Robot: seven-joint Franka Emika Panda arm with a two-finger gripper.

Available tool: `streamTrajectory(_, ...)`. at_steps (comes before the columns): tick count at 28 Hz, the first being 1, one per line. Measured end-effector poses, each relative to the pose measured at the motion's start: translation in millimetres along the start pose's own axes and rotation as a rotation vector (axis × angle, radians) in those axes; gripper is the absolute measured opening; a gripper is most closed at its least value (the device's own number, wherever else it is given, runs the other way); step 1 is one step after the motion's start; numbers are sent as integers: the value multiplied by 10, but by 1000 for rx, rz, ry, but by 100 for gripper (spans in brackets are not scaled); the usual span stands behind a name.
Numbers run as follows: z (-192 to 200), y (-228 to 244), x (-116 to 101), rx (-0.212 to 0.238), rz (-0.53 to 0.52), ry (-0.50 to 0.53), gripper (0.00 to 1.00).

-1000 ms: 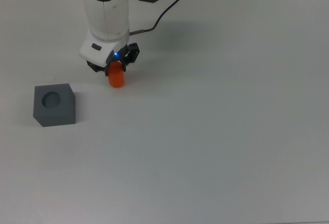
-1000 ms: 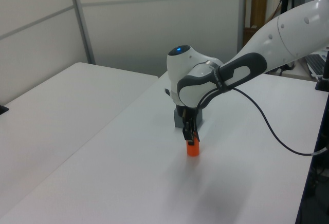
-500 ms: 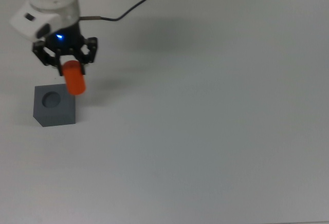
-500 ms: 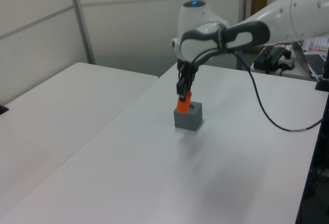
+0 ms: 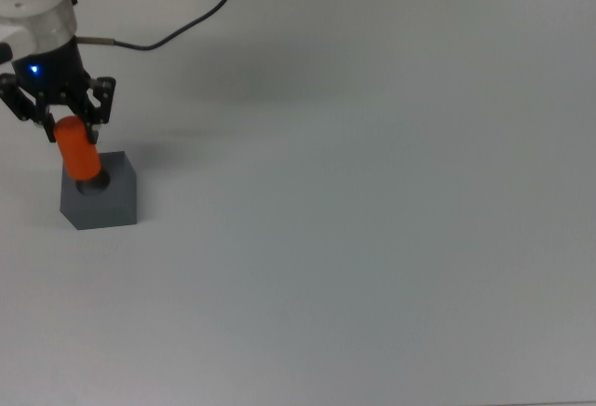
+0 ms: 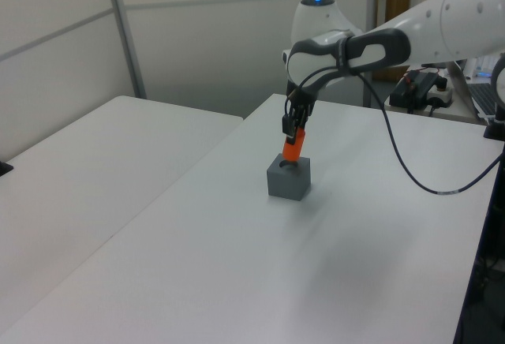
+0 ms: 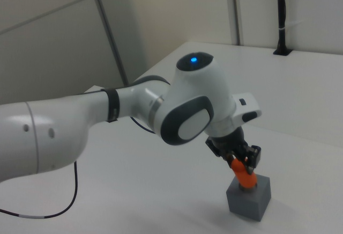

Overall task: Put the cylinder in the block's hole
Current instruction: 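Lower the cylinder into the hole of the grey block, then open the gripper and raise it away from the cylinder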

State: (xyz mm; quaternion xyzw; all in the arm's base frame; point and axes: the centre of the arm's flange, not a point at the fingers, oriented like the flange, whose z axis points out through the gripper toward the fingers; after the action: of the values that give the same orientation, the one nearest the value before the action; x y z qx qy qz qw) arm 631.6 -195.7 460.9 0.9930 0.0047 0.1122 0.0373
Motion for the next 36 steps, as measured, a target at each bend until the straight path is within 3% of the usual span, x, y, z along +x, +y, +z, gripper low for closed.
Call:
streamTrajectory(6,179,12,38,-9,0,13,51)
streamTrajectory(30,250,-68,13,9,-22,-27,51)
streamTrajectory(36,250,-77,18,9,-24,-26,71)
